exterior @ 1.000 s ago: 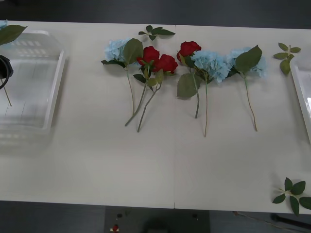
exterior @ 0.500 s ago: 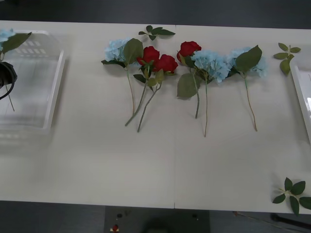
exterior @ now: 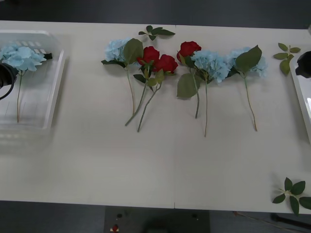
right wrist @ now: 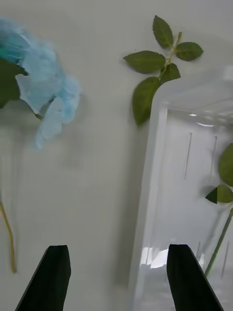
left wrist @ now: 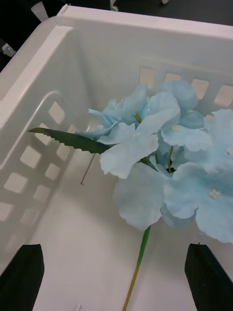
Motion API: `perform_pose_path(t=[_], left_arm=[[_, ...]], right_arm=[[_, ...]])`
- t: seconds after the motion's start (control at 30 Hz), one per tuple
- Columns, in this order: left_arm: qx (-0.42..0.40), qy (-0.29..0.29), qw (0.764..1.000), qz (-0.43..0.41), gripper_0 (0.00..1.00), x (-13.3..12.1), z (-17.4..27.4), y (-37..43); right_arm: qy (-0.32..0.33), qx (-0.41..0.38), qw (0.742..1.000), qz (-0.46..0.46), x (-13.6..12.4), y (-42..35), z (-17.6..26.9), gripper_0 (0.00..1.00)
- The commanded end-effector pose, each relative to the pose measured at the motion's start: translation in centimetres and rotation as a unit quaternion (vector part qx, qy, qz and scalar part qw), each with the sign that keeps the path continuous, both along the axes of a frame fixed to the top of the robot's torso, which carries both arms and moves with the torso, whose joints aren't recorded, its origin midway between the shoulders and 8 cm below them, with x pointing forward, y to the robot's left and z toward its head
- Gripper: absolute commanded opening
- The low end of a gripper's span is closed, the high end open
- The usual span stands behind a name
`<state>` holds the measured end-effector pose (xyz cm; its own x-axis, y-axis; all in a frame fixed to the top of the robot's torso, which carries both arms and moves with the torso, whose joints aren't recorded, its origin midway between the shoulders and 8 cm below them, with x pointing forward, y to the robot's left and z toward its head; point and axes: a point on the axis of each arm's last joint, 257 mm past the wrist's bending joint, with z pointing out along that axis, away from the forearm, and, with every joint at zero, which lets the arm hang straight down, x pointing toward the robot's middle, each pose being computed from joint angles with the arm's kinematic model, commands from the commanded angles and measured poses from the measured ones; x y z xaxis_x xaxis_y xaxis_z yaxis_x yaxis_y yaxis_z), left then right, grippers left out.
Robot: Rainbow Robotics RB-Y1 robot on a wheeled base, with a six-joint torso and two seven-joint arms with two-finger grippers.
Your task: Put the red flowers into the right box and the blue flowers into the left box
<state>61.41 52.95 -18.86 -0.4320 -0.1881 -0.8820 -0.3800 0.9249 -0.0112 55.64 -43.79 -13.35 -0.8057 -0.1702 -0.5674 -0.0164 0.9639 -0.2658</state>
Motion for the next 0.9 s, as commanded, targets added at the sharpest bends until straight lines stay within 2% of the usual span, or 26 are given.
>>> perform_pose_path(t=[0.03, 0.3, 0.47, 0.57, 0.73, 0.9], left_arm=[[0.031, 0.019, 0.999, 0.003, 0.84, -0.5, 3.6, 0.9], [0.014, 0.125, 0.991, -0.038, 0.84, -4.3, 4.6, -1.1], [-0.020, 0.187, 0.980, -0.066, 0.84, -7.4, 6.4, -2.8], [-0.042, 0.217, 0.971, -0.095, 0.84, -9.9, 9.0, -4.5], [-0.076, 0.238, 0.955, -0.159, 0.84, -13.3, 12.5, -8.5], [-0.113, 0.215, 0.946, -0.215, 0.84, -14.0, 13.4, -13.2]], right_arm=[[-0.007, -0.010, 1.000, -0.009, 0.9, 3.2, -2.6, 0.58], [-0.018, 0.000, 0.999, -0.046, 2.4, 6.5, -8.2, 0.58], [-0.052, 0.065, 0.994, -0.076, 4.4, 8.7, -10.4, 0.58], [-0.072, 0.094, 0.989, -0.089, 5.6, 8.6, -11.5, 0.58], [-0.081, 0.128, 0.984, -0.094, 6.3, 8.7, -12.3, 0.58], [-0.087, 0.135, 0.982, -0.096, 6.6, 8.3, -12.4, 0.58]])
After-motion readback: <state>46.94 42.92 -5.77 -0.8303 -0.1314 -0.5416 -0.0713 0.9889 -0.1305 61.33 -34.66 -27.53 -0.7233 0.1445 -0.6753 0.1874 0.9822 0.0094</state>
